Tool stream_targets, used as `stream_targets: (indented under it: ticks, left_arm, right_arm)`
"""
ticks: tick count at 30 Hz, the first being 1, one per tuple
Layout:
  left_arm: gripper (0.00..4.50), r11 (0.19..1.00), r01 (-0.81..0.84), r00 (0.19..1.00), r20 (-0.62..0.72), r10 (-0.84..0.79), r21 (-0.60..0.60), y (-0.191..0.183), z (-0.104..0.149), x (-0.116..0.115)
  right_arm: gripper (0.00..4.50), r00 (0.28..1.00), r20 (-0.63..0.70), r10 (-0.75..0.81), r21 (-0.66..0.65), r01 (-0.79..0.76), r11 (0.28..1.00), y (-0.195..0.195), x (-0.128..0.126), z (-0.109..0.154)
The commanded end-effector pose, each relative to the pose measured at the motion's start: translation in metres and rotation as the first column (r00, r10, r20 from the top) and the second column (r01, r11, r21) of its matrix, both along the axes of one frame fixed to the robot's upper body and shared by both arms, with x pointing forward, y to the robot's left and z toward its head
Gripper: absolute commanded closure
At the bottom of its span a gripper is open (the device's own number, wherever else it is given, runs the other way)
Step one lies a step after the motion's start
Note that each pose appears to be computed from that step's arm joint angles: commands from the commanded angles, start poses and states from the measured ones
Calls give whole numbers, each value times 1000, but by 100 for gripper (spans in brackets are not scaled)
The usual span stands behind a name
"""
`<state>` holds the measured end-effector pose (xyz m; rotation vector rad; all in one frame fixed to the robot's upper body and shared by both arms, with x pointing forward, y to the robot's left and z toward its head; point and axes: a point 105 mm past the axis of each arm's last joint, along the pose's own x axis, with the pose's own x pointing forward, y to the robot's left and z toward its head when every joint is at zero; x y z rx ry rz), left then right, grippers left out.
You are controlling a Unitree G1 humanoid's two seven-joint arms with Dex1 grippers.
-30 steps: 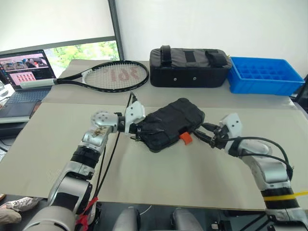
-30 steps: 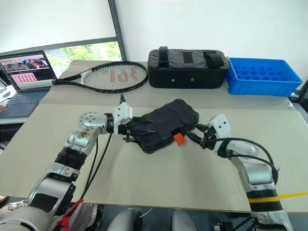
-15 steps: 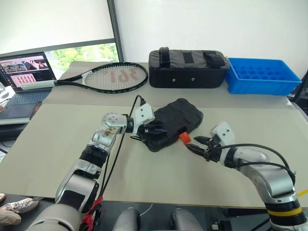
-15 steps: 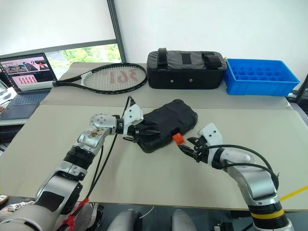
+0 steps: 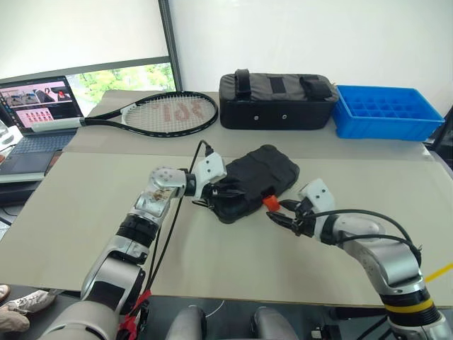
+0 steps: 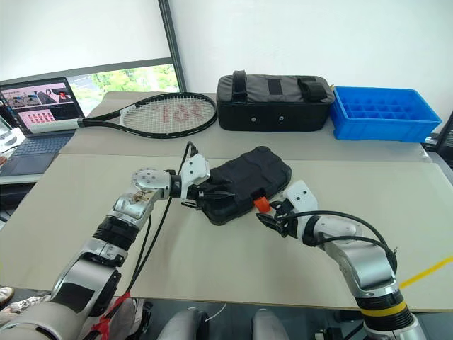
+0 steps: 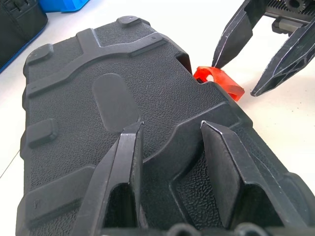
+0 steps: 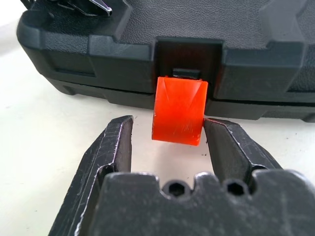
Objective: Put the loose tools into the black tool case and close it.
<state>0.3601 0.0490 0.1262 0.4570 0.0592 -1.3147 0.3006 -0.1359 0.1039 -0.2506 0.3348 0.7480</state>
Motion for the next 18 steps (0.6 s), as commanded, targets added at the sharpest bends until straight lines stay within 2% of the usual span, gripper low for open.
stream_targets:
  ticks: [1,7,10,12,18]
  left_arm:
    - [252,999,-12,999,-45,14,53,3,-18,-4]
    - [252,999,-7,999,-46,10,52,0,-19,-7]
    - [240,999,-11,999,-43,13,51,1,-19,-7]
    - [240,999,-13,999,-44,15,51,2,-19,-7]
    - [240,999,-9,999,-47,12,54,1,-21,-8]
  right_arm:
    - [183,999,51,10,-37,-8,999,4,3,6]
    - [183,997,68,-26,-22,27,999,5,9,7]
    - [256,996,79,-46,-22,47,999,3,12,9]
    - [330,995,89,-53,-21,55,998,3,13,10]
    - [335,990,127,-57,-1,58,998,5,15,22]
